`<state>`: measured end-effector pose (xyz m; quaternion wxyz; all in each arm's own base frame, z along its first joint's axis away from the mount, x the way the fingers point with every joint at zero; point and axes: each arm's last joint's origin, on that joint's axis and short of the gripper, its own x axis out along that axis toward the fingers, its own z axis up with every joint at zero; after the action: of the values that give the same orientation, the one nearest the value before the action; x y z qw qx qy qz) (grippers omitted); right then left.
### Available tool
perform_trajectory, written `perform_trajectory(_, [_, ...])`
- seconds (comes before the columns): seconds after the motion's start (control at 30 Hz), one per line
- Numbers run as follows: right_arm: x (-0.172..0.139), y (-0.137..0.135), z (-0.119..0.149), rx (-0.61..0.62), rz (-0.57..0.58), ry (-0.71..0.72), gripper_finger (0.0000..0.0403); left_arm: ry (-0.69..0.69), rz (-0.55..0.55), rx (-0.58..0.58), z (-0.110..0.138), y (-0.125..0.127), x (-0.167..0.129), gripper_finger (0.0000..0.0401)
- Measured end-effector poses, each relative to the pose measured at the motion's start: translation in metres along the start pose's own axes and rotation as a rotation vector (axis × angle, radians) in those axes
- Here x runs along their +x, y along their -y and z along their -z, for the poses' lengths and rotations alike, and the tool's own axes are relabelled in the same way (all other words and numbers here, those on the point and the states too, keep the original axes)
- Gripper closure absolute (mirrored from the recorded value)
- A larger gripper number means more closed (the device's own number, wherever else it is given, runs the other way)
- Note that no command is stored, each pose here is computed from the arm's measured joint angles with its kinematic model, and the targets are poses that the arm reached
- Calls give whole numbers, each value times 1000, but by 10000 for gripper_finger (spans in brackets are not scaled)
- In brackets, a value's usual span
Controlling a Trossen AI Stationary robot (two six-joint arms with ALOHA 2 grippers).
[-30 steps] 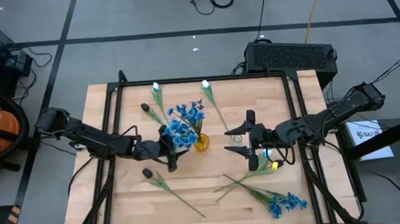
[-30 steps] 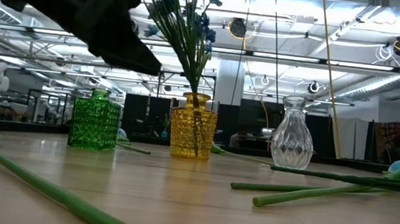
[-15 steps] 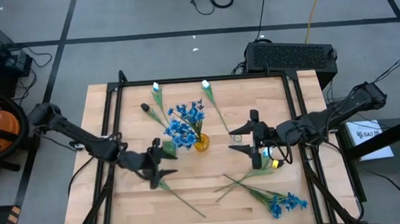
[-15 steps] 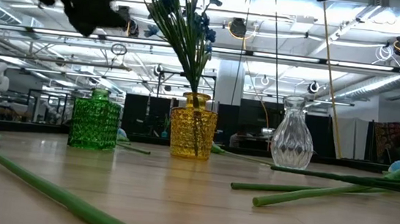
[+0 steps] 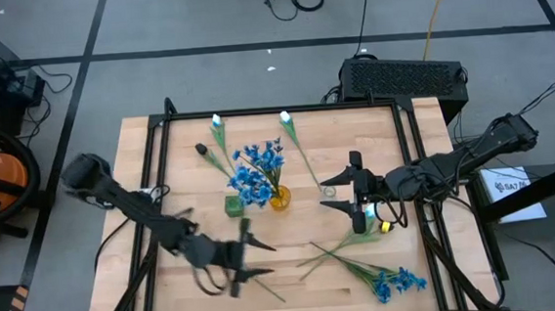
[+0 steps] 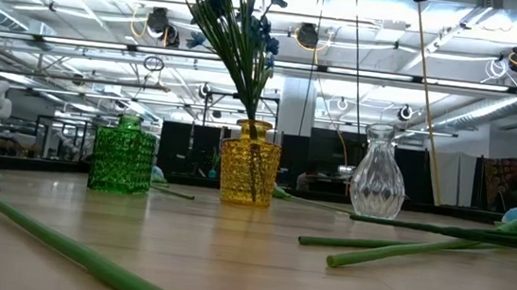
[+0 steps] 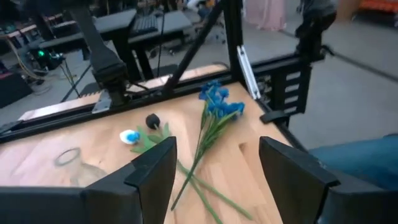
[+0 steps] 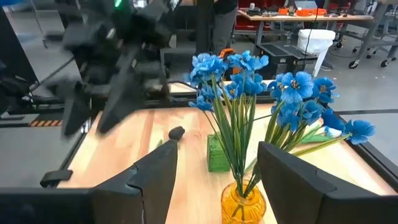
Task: Sort flowers into vase by color
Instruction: Put the blue flowers into the yellow vase
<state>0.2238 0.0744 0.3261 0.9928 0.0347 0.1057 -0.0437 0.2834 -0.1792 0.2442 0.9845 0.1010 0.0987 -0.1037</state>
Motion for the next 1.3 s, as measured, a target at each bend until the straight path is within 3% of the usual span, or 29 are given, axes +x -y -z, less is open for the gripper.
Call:
perform_trajectory(0.27, [-22,10,-1,43,7,-47,188,-87,9,103,18,10,81,166])
perform_trajectory(0.63, [-42,20,3,110,26,-121,188,-155,48,31,48,-21,155,167])
perform_trajectory(0.93, [-42,21,5,99,31,-148,188,-417,-22,-50,81,-48,160,167])
perform_trajectory(1.3, [-42,21,6,96,32,-149,188,-464,-74,-49,101,-43,166,167])
